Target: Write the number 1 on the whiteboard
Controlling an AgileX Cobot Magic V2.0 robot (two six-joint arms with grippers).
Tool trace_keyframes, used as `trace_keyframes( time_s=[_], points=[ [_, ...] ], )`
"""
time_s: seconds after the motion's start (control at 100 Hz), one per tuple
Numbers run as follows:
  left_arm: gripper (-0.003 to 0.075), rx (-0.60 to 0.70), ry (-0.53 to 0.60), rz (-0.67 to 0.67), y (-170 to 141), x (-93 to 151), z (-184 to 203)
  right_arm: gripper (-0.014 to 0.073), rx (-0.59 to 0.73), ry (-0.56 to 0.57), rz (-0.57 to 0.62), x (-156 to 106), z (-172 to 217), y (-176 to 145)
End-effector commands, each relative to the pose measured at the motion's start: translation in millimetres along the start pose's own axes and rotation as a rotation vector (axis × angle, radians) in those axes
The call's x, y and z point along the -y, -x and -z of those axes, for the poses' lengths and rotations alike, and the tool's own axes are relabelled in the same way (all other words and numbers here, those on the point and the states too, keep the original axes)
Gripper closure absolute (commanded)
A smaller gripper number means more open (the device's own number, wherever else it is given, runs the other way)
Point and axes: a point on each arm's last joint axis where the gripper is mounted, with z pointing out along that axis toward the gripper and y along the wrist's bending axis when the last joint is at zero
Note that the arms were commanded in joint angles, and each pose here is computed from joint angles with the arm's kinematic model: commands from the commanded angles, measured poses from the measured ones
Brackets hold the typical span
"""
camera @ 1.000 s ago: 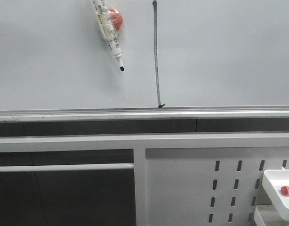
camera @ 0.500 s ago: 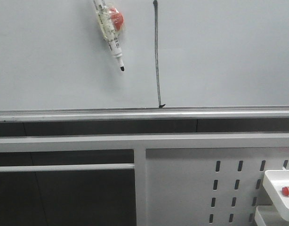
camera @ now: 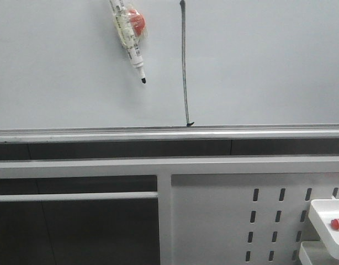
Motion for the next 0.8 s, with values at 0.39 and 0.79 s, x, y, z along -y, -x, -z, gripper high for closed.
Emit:
trace_keyframes(
  time_s=[0.39, 0.79],
  points=[
    [0.074, 0.069, 0.271, -0.388, -16, -21, 8, 0.0645, 0.084, -0.01, 0.019, 2, 2, 13],
    [0.074, -0.035, 0.552, -0.139, -96, -44, 23, 0.0645, 0.084, -0.01, 0.019, 2, 2, 13]
  ],
)
